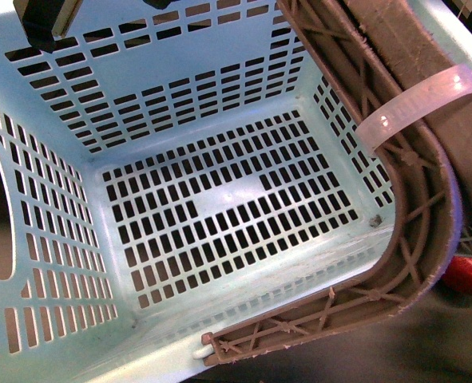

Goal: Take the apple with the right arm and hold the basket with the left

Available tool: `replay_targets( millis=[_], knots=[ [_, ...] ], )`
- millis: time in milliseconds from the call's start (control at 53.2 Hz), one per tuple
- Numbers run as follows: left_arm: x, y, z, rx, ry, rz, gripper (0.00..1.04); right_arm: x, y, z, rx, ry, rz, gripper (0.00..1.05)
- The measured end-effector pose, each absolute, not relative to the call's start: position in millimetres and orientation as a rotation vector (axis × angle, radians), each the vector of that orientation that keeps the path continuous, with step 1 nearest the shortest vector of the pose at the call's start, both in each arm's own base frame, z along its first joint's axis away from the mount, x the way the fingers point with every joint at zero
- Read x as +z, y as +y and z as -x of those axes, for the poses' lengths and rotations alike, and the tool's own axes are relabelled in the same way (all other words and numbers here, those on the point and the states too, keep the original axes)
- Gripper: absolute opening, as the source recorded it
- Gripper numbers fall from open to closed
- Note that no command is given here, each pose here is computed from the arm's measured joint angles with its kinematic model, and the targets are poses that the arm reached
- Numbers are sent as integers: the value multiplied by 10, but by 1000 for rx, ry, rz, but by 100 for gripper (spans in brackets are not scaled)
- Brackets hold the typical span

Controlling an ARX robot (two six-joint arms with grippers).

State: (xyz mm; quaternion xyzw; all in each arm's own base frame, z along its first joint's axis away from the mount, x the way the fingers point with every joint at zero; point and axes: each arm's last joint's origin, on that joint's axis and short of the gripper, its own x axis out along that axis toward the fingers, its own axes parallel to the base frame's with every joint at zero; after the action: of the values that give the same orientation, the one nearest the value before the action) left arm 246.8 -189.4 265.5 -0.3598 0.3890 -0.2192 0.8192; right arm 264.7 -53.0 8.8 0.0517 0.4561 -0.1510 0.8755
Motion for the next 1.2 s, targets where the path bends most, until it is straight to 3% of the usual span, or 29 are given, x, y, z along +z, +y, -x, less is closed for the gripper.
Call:
replay_targets(
  millis=[489,827,997,1204],
  knots=[
    [2655,-1894,-2468,-466,828,766,18,-352,-384,-3197,-305,1028,-21,96],
    [2655,-1894,-2468,-467,829,766,18,-498,-407,-3312,-309,1060,-25,96],
    [2655,-1894,-2468,-466,827,765,18,-519,-410,-3328,-314,1062,-26,83],
    [2655,-1894,-2468,-466,828,766,18,-468,-405,-3277,-305,1050,-33,80]
  ],
)
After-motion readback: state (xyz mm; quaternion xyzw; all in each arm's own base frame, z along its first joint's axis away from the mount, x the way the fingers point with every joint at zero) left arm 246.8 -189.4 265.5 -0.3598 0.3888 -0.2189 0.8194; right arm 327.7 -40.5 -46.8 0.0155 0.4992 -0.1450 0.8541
